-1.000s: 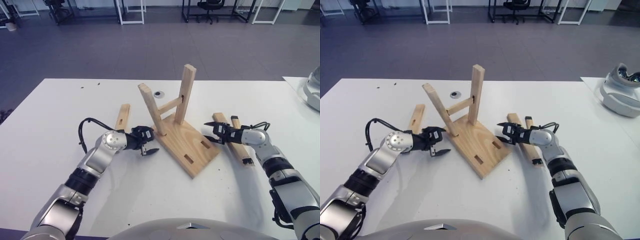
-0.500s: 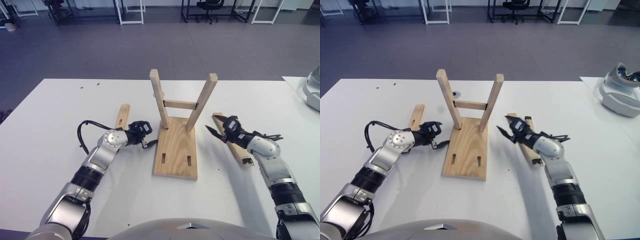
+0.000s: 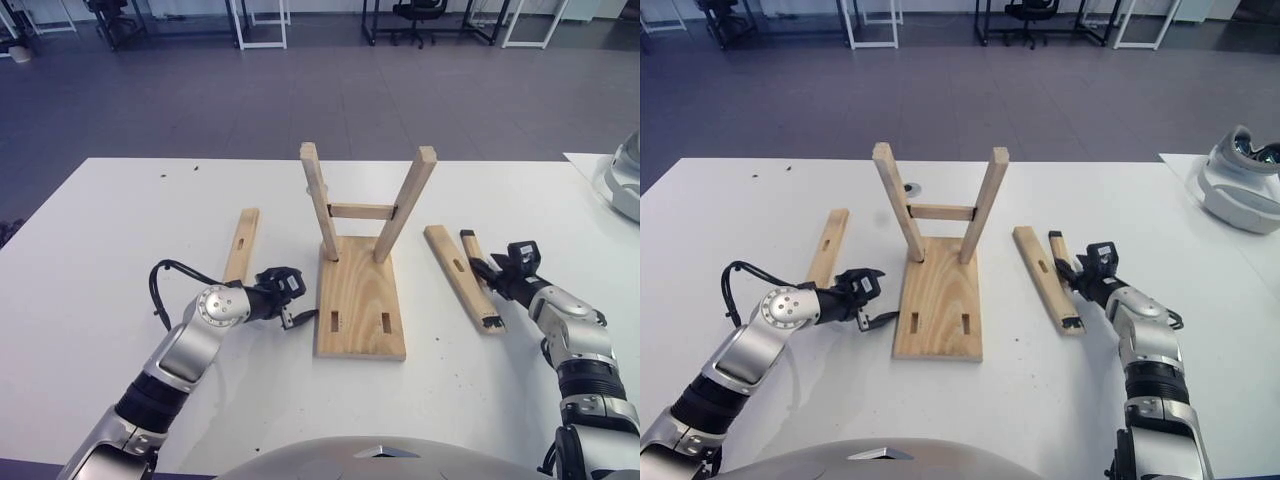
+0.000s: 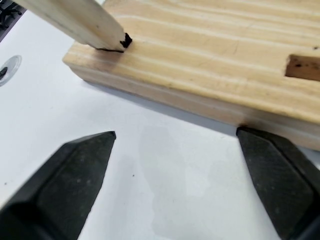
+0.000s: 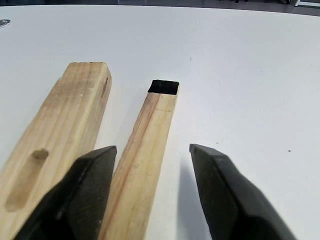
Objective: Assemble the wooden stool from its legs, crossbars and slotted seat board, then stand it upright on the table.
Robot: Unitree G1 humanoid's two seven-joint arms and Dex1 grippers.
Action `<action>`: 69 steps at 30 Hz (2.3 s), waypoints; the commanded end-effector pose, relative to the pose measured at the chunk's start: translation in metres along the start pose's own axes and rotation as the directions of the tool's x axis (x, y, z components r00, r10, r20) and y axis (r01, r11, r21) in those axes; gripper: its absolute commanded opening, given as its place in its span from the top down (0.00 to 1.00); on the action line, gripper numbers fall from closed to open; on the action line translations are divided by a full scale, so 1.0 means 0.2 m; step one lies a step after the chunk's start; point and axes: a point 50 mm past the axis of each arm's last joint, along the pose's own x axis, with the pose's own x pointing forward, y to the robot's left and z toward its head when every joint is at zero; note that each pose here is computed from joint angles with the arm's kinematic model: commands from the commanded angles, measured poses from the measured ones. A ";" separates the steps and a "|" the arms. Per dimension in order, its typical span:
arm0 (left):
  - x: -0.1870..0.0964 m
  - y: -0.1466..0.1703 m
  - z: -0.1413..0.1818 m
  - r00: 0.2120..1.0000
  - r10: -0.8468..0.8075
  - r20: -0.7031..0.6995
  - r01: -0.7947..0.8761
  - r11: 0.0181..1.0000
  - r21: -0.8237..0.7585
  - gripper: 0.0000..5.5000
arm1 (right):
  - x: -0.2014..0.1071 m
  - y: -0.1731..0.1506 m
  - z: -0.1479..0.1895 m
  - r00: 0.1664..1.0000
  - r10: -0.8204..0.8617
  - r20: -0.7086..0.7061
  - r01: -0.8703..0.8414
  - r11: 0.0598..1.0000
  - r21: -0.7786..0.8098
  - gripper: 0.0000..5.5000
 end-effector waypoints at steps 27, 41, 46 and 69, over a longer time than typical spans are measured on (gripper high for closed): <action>-0.01 0.03 0.04 0.998 0.060 0.036 -0.058 0.998 -0.035 0.19 | 0.00 0.03 -0.07 0.989 -0.104 -0.102 0.109 0.993 0.047 0.64; -0.51 0.42 0.44 0.511 0.470 0.720 -0.012 0.841 -0.540 0.19 | -0.34 0.40 1.04 0.549 0.166 0.819 0.224 0.914 -0.337 0.76; -0.59 0.45 0.74 0.322 0.355 0.877 0.206 0.878 -0.431 0.19 | -0.45 0.92 1.12 0.358 0.610 0.707 -0.043 0.767 -0.640 0.76; -0.48 0.39 0.81 0.272 0.433 0.859 0.359 0.783 -0.508 0.88 | -0.35 1.09 1.01 0.367 0.710 0.601 -0.123 0.678 -0.725 0.76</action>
